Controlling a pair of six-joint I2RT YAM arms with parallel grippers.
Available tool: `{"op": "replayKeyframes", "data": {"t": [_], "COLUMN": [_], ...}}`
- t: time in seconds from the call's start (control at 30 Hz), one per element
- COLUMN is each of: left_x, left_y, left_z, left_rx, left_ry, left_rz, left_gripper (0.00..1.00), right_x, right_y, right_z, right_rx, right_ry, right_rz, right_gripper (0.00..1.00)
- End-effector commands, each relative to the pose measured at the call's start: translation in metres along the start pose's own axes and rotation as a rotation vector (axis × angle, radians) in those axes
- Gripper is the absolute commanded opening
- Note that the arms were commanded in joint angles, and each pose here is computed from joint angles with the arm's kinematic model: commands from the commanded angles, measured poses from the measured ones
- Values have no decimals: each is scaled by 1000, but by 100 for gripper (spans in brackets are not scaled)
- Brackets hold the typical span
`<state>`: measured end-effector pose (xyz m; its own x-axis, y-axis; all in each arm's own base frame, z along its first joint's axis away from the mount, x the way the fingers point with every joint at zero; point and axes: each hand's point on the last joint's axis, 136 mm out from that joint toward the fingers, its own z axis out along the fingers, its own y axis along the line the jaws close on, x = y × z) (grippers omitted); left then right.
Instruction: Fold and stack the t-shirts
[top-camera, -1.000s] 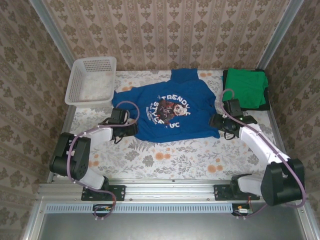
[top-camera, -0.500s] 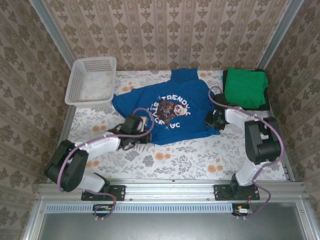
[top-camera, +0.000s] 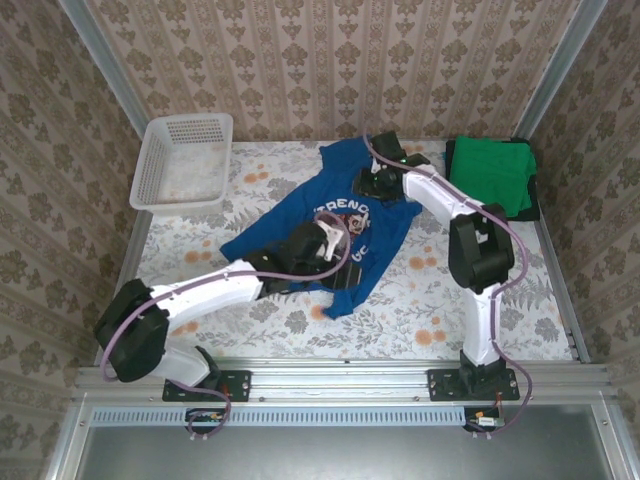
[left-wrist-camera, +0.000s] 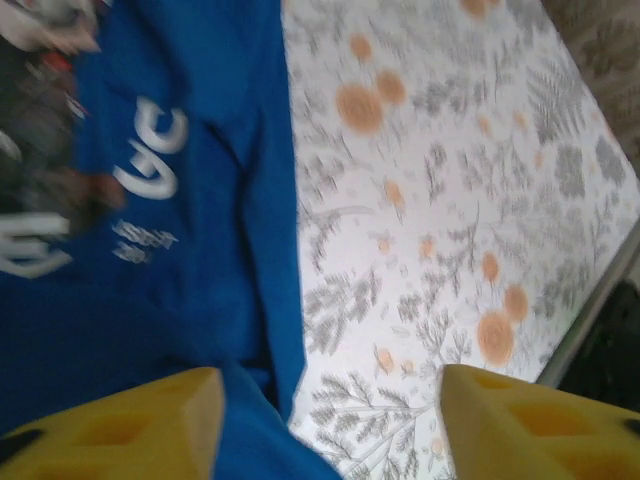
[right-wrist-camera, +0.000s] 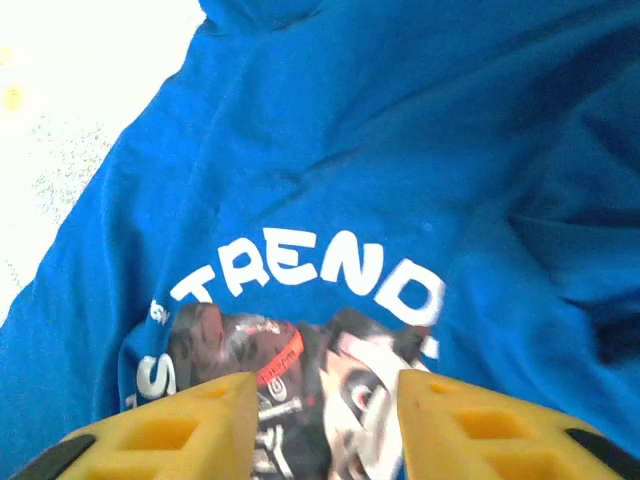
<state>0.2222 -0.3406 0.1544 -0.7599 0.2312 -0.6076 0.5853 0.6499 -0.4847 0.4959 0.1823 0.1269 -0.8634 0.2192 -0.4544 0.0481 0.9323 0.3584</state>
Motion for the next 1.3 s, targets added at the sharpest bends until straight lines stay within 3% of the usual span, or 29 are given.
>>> {"op": "replayKeyframes", "data": {"t": [0.0, 0.1, 0.23, 0.33, 0.43, 0.57, 0.83, 1.07, 1.17, 1.23, 1.27], "left_x": [-22, -34, -46, -42, -24, 5, 69, 51, 31, 14, 7], "left_y": [45, 105, 175, 200, 205, 180, 98, 20, 10, 13, 16], "left_z": [-26, -28, -10, 14, 26, 30, 67, 90, 84, 70, 64], "left_rx": [-138, -249, -341, -340, -327, -309, -164, 14, 33, 14, -5], "left_ry": [-25, -23, 21, 79, 118, 110, 186, 119, 87, 51, 38], "left_rz": [25, -47, -133, -174, -209, -205, -195, -145, -111, -88, -70], "left_gripper": [66, 65, 57, 52, 52, 52, 43, 43, 52, 78, 83], "right_x": [6, 40, 106, 133, 136, 123, 85, 55, 37, 20, 12], "right_y": [-44, -49, -50, -66, -76, -71, -35, 38, 63, 63, 57], "right_z": [-51, -62, -39, -18, -4, 15, 82, 98, 75, 45, 32], "right_rx": [102, 74, 53, 90, 137, 143, 74, -87, -121, -97, -75], "right_ry": [-42, -58, 18, 80, 97, 127, 199, 227, 199, 144, 113], "right_rz": [55, 83, 96, 129, 129, 116, 93, 22, -40, -58, -59], "right_gripper": [48, 49, 51, 50, 49, 46, 43, 42, 43, 47, 49]}}
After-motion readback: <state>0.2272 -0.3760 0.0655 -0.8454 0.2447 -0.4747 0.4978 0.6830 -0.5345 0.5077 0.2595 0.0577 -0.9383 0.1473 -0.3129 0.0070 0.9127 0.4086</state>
